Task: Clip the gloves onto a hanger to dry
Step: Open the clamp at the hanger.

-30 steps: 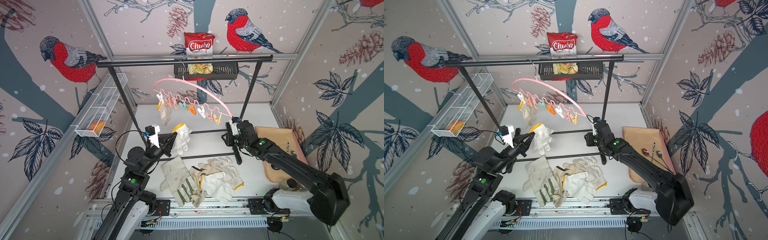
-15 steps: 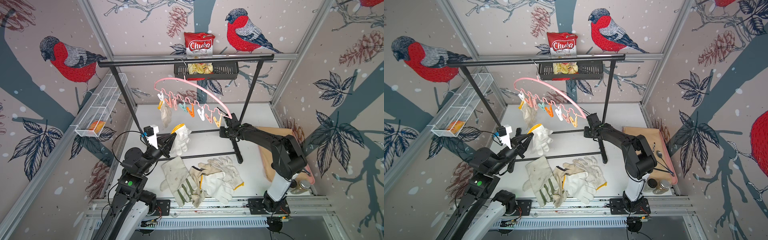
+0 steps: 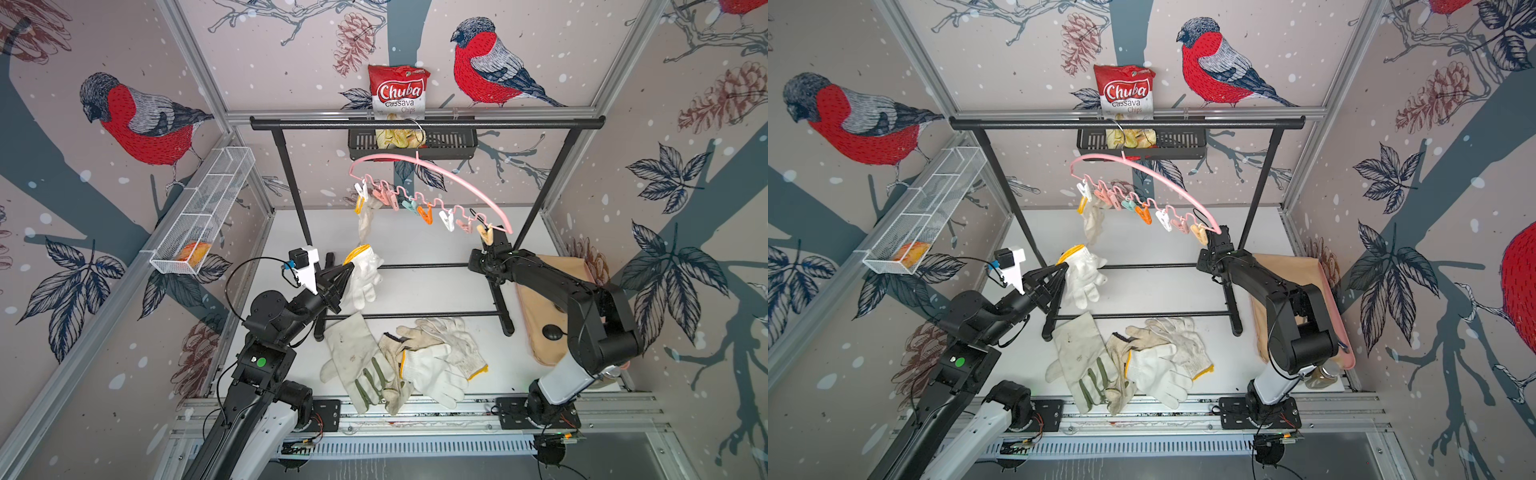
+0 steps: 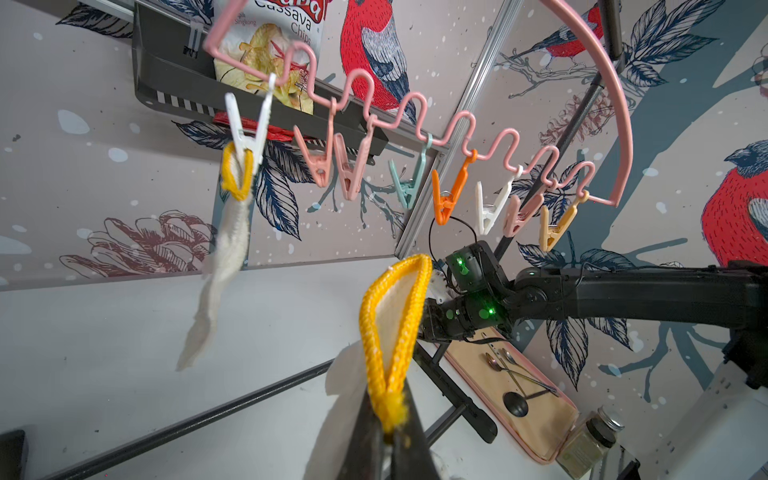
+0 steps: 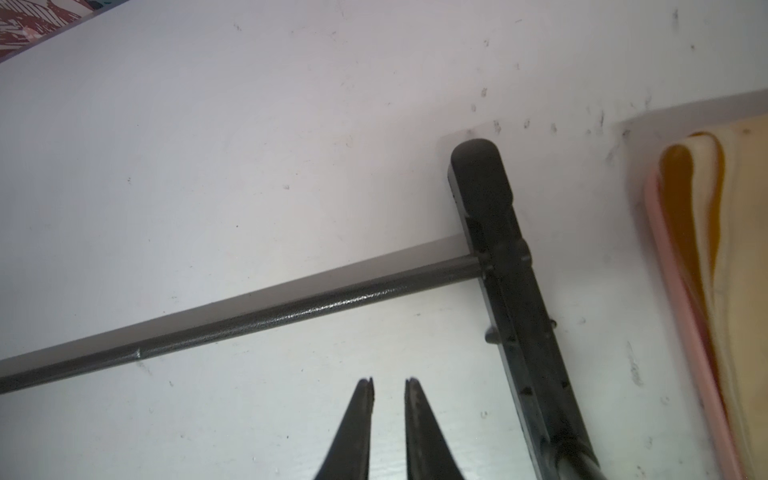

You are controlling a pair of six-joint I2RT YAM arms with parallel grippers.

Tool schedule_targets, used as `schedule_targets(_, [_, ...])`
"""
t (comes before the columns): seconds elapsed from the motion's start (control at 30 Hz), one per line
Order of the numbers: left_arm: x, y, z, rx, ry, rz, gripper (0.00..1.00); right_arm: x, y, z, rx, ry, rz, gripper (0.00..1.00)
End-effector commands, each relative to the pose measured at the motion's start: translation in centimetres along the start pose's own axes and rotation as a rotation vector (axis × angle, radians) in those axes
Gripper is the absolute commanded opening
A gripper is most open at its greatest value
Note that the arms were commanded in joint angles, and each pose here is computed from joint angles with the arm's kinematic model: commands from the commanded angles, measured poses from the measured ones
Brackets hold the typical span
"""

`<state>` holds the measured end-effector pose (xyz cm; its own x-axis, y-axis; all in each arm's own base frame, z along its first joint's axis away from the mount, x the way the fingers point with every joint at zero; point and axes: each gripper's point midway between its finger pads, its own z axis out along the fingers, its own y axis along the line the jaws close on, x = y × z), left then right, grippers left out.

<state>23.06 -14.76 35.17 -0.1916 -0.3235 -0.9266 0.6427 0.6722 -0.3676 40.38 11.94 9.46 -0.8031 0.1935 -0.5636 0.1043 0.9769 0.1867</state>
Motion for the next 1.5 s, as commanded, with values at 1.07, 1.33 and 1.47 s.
schedule_targets(1.07, [-6.0, 5.2, 1.7, -0.364, -0.056, -0.078, 0.00, -12.1, 20.0, -17.8, -0.897, -0.233, -0.316, 0.48])
schedule_targets(1.33, [-6.6, 4.8, 4.4, -0.292, -0.046, -0.113, 0.00, -10.9, 21.0, -20.9, -0.980, -0.265, -0.358, 0.49])
schedule_targets(1.47, [-6.5, 4.6, 6.0, -0.261, -0.033, -0.122, 0.00, -10.2, 21.4, -22.2, -0.995, -0.281, -0.396, 0.52])
